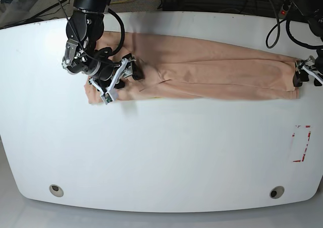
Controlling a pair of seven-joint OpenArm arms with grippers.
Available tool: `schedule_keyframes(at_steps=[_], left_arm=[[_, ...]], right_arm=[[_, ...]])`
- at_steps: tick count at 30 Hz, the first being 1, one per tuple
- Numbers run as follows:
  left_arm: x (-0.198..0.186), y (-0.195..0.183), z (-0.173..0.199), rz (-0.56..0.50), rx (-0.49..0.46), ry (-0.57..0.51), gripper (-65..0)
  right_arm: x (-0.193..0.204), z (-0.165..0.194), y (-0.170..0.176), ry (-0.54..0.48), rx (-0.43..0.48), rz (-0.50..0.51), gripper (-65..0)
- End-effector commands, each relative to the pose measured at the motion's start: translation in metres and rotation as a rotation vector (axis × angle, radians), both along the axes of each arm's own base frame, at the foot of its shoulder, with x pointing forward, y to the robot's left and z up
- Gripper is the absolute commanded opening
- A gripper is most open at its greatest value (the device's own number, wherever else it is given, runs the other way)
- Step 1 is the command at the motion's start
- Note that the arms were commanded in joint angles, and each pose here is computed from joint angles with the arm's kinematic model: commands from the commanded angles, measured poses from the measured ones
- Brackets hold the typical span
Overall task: Fold the T-shirt properly
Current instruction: 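Grasp the strip end with the left gripper and fold it toward the right gripper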
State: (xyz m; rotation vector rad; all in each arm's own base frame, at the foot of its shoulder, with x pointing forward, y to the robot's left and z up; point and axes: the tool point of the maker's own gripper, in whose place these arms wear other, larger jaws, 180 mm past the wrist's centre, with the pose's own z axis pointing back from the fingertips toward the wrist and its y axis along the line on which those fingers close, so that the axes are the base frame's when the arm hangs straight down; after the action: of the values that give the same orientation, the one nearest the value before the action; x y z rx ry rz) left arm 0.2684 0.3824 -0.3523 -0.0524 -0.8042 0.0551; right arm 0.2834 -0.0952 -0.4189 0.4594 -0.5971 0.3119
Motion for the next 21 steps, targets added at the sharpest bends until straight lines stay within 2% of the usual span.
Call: schedule_keyframes(at_steps=[1, 9, 17, 21], left_arm=[[0.003, 0.01, 0.008, 0.009, 0.007, -0.02, -11.9], [0.001, -0.006, -0.016, -0.002, -0.095, 0.011, -11.9], [-0.015, -0.007, -0.047, 0.031, -0.161, 0.088, -11.9], [-0.017, -0.007, -0.05, 0.036, -0.168, 0.096, -12.1]], right_arm=[[-0.008, -0.012, -0.009, 0.056, -0.052, 0.005, -21.2], [-0.007, -0.011, -0.008, 0.051, -0.048, 0.006, -21.2], [-0.006, -0.01, -0.008, 0.048, -0.046, 0.006, -21.2], [-0.006, -0.01, -0.008, 0.047, -0.046, 0.005, -21.4]])
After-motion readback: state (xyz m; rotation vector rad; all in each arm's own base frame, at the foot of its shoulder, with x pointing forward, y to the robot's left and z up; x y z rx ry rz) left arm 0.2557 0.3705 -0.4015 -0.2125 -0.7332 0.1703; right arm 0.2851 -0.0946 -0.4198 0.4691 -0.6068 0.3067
